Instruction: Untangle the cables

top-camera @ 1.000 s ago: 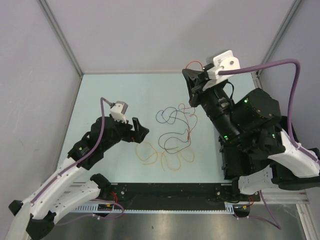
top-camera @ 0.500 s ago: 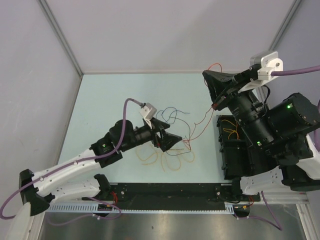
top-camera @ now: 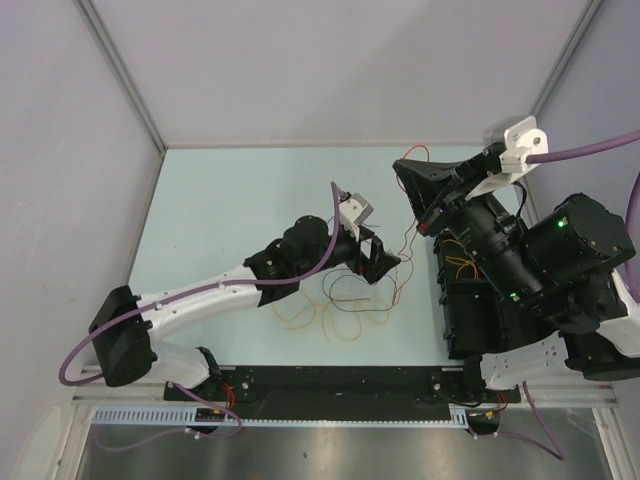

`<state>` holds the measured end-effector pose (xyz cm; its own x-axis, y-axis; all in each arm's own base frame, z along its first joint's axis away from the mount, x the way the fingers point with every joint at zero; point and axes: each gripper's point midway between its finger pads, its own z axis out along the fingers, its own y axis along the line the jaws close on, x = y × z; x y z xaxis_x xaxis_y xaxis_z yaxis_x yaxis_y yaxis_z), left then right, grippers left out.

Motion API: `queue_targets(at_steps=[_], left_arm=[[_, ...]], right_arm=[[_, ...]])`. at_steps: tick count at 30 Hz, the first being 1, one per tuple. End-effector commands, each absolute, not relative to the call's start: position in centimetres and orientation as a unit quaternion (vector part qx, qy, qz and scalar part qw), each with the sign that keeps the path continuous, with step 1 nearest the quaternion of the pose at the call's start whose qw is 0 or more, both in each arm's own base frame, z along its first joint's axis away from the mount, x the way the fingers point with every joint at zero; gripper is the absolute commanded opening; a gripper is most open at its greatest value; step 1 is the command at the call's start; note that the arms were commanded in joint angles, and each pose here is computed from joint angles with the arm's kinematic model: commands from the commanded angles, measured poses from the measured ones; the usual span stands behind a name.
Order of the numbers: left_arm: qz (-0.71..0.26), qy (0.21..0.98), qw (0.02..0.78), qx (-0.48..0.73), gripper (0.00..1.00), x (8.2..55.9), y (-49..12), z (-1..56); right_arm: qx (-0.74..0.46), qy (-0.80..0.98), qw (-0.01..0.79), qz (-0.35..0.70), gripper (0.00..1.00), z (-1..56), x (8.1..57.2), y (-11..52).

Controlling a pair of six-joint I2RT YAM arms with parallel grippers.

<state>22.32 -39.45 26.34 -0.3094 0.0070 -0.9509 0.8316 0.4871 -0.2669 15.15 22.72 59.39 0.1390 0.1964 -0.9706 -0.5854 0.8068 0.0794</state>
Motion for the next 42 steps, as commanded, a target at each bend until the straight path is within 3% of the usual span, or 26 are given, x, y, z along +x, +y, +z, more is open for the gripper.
queue_targets(at_steps=[1, 10, 12, 13, 15, 16, 18, 19, 26, 31, 33, 36, 42], left_arm=[[-0.456, 0.623, 0.544, 0.327, 1.00, 20.9, -41.4, 31.9], [-0.508, 0.577, 0.538, 0.346, 0.99, 17.3, -42.4, 34.0], [-0.503, 0.577, 0.545, 0.343, 0.92, 17.4, -42.4, 34.7], [-0.505, 0.573, 0.547, 0.344, 0.74, 17.2, -42.6, 35.2], [-0.508, 0.569, 0.549, 0.343, 0.53, 17.3, -42.8, 35.8], [-0.511, 0.561, 0.554, 0.342, 0.26, 17.4, -43.0, 36.8], [-0.510, 0.557, 0.559, 0.342, 0.04, 17.7, -43.4, 37.4], [-0.515, 0.544, 0.568, 0.340, 0.00, 17.7, -43.5, 39.2], [-0.495, 0.518, 0.605, 0.347, 0.00, 18.7, -44.2, 46.5], [-0.429, 0.457, 0.719, 0.299, 0.00, 19.0, -37.5, 58.4], [-0.414, 0.432, 0.743, 0.298, 0.00, 18.4, -35.6, 60.4], [-0.399, 0.435, 0.757, 0.282, 0.00, 18.6, -34.0, 60.3], [-0.408, 0.495, 0.708, 0.296, 0.00, 19.8, -37.1, 52.8]], right_arm=[[-0.140, 0.596, 0.732, 0.298, 0.00, 60.5, 14.7, 20.9], [-0.135, 0.601, 0.727, 0.302, 0.00, 59.7, 14.6, 20.1], [-0.136, 0.602, 0.725, 0.304, 0.00, 59.5, 14.6, 20.1], [-0.134, 0.602, 0.725, 0.307, 0.00, 59.5, 14.5, 19.9], [-0.135, 0.602, 0.723, 0.311, 0.00, 59.4, 14.5, 19.9], [-0.134, 0.603, 0.722, 0.312, 0.00, 59.2, 14.5, 20.1], [-0.133, 0.603, 0.722, 0.314, 0.00, 59.1, 14.4, 19.9], [-0.132, 0.603, 0.722, 0.314, 0.00, 59.1, 14.4, 19.8], [-0.121, 0.602, 0.719, 0.326, 0.00, 59.0, 14.3, 19.0], [-0.077, 0.602, 0.727, 0.321, 0.00, 58.8, 15.0, 16.6], [-0.067, 0.596, 0.731, 0.325, 0.00, 58.9, 15.1, 16.1], [-0.052, 0.595, 0.736, 0.320, 0.00, 58.7, 15.3, 15.3], [0.011, 0.610, 0.749, 0.257, 0.00, 58.9, 16.8, 12.0]])
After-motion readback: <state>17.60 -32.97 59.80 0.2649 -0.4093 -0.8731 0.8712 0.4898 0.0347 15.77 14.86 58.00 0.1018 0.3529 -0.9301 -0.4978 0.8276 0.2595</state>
